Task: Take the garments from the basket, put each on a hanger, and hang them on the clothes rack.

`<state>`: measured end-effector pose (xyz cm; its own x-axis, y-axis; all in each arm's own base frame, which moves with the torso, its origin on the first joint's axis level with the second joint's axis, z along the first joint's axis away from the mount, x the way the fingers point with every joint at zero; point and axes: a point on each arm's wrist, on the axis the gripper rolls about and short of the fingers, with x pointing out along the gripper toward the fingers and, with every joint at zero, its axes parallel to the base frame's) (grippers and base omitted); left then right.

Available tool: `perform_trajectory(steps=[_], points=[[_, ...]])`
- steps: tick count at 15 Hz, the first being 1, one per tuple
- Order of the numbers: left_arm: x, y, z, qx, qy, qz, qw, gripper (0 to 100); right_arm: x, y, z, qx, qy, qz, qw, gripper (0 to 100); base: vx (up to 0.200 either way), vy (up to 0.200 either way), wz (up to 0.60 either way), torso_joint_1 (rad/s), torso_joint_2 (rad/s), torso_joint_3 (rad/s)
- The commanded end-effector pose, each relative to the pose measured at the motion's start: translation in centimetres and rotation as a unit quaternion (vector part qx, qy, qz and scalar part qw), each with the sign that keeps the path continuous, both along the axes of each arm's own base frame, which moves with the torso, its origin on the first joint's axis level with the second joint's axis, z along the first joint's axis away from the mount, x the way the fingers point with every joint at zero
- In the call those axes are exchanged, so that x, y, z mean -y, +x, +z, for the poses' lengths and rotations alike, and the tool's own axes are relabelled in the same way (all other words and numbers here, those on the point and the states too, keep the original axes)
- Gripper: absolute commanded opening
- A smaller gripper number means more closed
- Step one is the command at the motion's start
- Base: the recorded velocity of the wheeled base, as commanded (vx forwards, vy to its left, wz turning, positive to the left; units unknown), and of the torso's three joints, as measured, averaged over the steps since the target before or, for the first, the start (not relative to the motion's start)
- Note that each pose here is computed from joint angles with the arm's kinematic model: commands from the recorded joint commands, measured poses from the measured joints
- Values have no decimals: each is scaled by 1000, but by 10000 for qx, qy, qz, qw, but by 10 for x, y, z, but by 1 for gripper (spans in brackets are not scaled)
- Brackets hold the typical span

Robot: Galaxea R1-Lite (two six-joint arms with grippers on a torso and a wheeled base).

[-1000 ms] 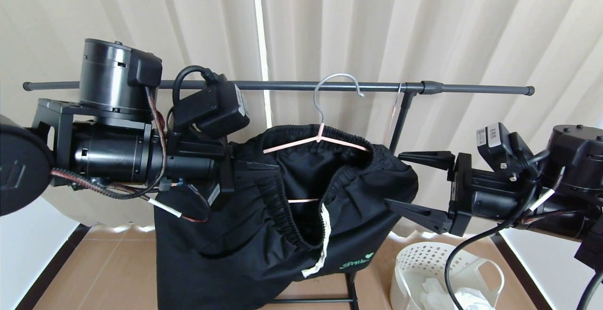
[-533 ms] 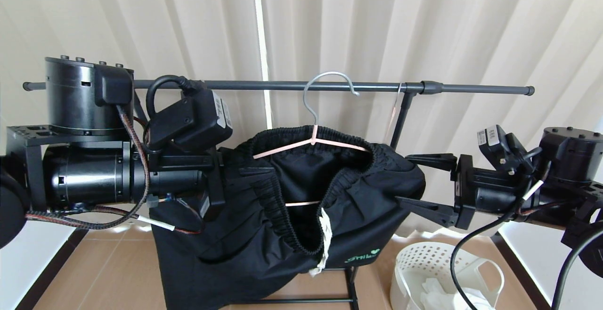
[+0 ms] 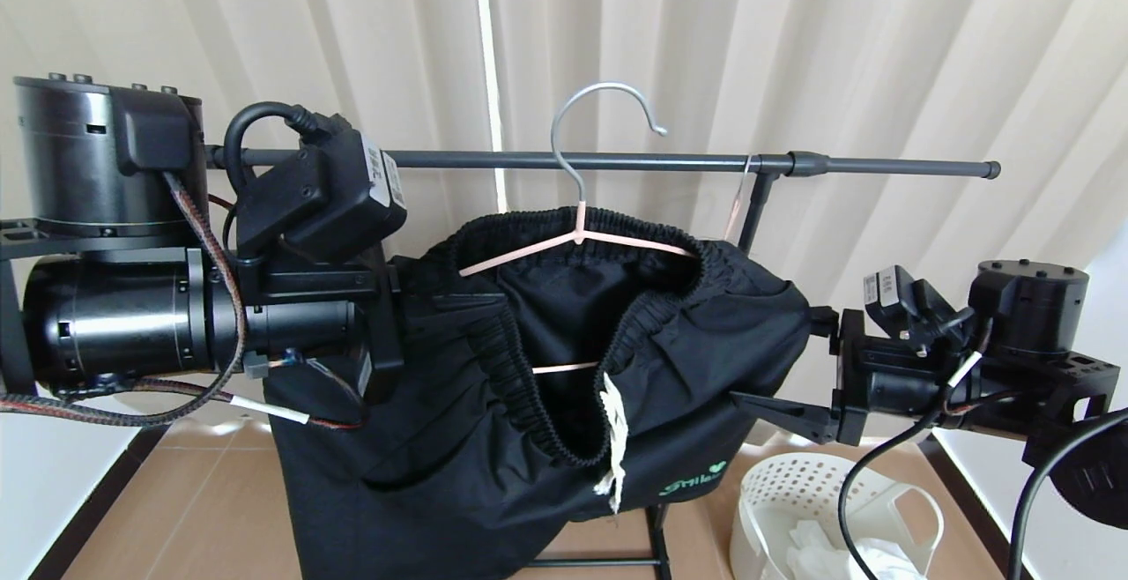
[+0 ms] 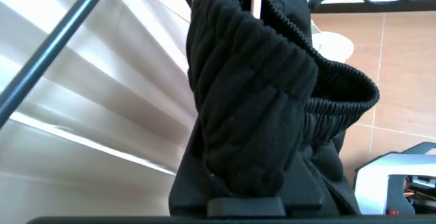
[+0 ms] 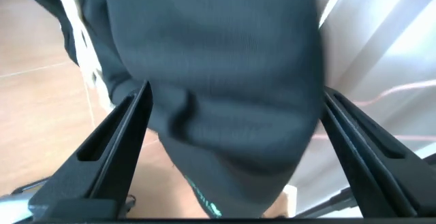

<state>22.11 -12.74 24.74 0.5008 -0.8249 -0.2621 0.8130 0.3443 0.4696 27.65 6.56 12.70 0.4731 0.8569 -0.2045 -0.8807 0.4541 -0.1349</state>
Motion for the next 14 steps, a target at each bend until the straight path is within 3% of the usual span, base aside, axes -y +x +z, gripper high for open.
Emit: perform_trajectory(steps=[1, 6, 7, 14], points=[[-2, -1, 2, 29, -19, 28, 10000, 0, -1, 5, -10, -40, -106, 24, 9999, 100, 0, 0, 0, 0, 0, 0], [-6, -7, 10, 33, -178, 77, 9998, 0, -1, 7, -13, -45, -143, 13, 9999, 100, 0, 0, 0, 0, 0, 0], [-6, -8, 10, 35, -184, 86, 9998, 0, -1, 7, -14, -40, -152, 9, 9999, 0, 0, 0, 0, 0, 0, 0], [-11, -16, 18, -11, -374, 160, 9992, 0, 6, 12, -10, 70, -148, -126, 9998, 0, 0, 0, 0, 0, 0, 0]])
